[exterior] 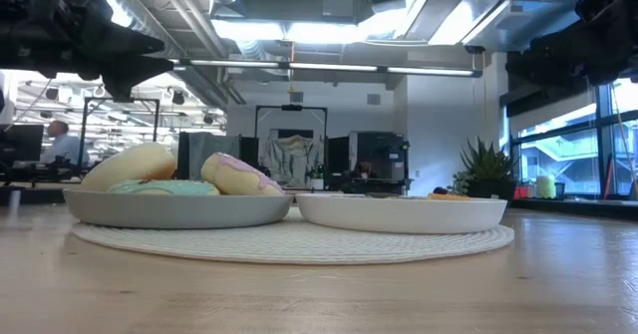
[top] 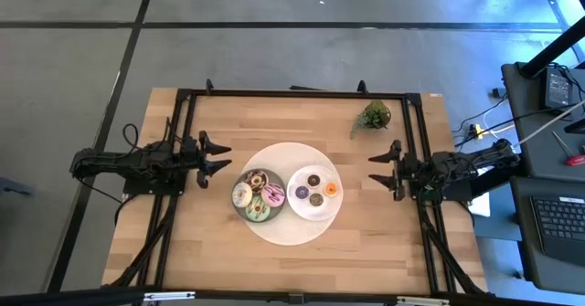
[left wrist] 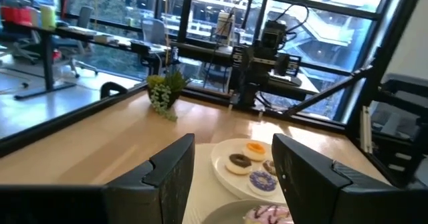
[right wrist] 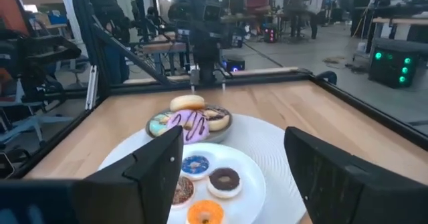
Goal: Pick & Place donuts
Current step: Return to Home Position
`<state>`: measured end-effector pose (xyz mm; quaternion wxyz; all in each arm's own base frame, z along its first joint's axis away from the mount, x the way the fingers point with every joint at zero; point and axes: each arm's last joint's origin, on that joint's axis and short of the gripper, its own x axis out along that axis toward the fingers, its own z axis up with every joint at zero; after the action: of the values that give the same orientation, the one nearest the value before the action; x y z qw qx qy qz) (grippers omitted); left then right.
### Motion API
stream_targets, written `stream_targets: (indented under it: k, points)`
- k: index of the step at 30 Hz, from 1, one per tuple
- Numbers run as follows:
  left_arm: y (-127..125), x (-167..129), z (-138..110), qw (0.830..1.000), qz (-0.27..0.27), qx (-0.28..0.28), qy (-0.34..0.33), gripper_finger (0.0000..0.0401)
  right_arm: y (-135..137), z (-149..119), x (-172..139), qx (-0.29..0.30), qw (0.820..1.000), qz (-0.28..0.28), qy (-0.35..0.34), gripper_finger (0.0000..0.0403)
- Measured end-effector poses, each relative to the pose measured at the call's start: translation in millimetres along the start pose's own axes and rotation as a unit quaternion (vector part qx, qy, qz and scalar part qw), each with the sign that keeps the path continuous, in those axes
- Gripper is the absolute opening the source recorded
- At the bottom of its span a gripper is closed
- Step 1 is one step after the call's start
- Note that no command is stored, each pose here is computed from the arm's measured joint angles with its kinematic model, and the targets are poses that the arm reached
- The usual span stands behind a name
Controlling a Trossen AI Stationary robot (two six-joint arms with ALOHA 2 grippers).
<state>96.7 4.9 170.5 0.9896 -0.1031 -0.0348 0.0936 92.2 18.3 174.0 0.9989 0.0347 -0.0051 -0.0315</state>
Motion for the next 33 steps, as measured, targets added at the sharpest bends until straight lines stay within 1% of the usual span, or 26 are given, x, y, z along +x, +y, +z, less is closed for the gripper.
stream_targets:
  k: [3,5,7,12,20,24,29,33]
  points:
    - [0.4,0.0,0.3,1.0,0.006,-0.005,-0.003,0.0196,1.9,-0.6,0.7,-0.01,0.999,0.029,-0.012,0.0261]
    - [0.3,0.0,0.4,1.0,0.006,-0.008,-0.003,0.0196,2.3,-1.9,1.1,-0.011,0.999,0.035,-0.015,0.0261]
    - [0.3,0.0,0.4,1.0,0.006,-0.009,-0.003,0.0196,2.5,-2.3,1.7,-0.011,0.999,0.035,-0.028,0.0261]
    - [0.4,0.0,0.4,1.0,0.007,0.001,-0.003,0.0196,2.5,-1.3,1.6,-0.01,0.999,0.035,-0.033,0.0261]
    - [0.4,0.0,0.4,0.998,0.007,0.056,-0.003,0.0196,2.5,-2.4,1.7,-0.03,0.999,0.035,-0.028,0.0261]
    - [0.4,0.0,0.4,0.998,0.007,0.059,-0.003,0.0196,2.5,-2.4,1.7,-0.026,0.999,0.035,-0.028,0.0261]
    - [0.4,0.0,0.4,0.998,0.007,0.059,-0.003,0.0196,2.6,-2.4,1.7,-0.064,0.997,0.034,-0.03,0.0261]
    - [0.4,0.0,0.4,0.998,0.007,0.059,-0.003,0.0196,2.6,-2.4,1.7,-0.065,0.997,0.035,-0.03,0.0261]
